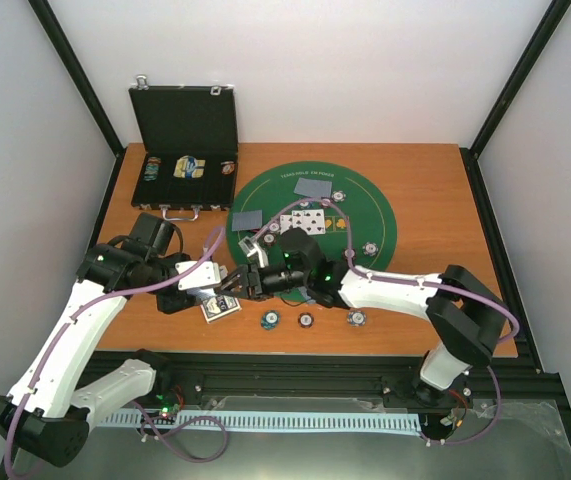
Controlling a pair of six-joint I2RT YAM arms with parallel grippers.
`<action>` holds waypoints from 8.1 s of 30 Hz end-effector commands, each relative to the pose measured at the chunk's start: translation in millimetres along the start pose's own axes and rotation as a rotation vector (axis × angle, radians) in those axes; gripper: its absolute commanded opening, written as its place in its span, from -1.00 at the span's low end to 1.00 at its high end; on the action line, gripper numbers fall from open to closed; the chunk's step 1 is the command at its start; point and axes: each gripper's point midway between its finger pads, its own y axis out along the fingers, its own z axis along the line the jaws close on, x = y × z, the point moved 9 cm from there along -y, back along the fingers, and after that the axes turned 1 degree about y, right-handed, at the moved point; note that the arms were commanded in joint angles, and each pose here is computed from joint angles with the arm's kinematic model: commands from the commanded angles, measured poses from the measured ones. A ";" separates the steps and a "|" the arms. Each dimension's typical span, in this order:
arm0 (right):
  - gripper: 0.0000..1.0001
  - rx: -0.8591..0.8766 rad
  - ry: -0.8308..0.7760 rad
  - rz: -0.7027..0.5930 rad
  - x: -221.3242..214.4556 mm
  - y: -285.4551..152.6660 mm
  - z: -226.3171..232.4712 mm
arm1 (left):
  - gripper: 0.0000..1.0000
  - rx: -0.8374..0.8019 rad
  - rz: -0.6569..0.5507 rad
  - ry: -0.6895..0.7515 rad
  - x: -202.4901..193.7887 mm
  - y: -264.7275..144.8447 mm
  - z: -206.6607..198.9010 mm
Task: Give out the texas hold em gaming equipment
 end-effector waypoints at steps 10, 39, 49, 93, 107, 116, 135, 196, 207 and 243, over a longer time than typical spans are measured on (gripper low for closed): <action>0.17 0.129 0.015 0.065 -0.6 40.6 7.7 | -0.68 0.024 -0.035 0.006 5.9 -13.5 1.0; -0.28 -0.009 0.163 0.001 3.2 19.3 -43.7 | -0.69 0.025 -0.037 0.017 4.7 -13.3 -0.8; -0.25 -0.006 0.154 -0.016 7.6 9.3 -40.0 | -0.69 0.024 -0.040 0.016 4.6 -11.7 -0.7; -0.94 0.005 0.199 -0.037 15.0 -0.7 -28.7 | -0.68 0.021 -0.029 0.011 2.8 -6.6 -0.2; -0.95 -0.066 0.235 -0.127 31.0 -59.8 -43.3 | -0.68 0.028 -0.024 0.014 2.7 -8.2 0.2; -0.94 -0.361 0.303 -0.312 74.2 -194.9 -120.2 | -0.68 0.022 -0.028 0.009 3.6 -8.1 0.5; -0.94 -0.517 0.417 -0.364 147.0 -268.2 -219.8 | -0.67 0.016 -0.032 -0.006 3.5 -4.8 0.9; 0.71 -0.159 0.042 -0.060 48.6 -39.6 -32.6 | -0.67 0.018 -0.020 -0.025 1.8 -9.5 -1.8; 0.69 -0.039 0.063 -0.010 33.5 -9.9 -22.4 | -0.67 0.024 -0.040 -0.017 3.2 -14.6 -3.7; 0.56 0.170 0.111 0.087 13.5 55.4 -14.7 | -0.67 0.017 -0.028 -0.012 2.6 -13.6 -3.4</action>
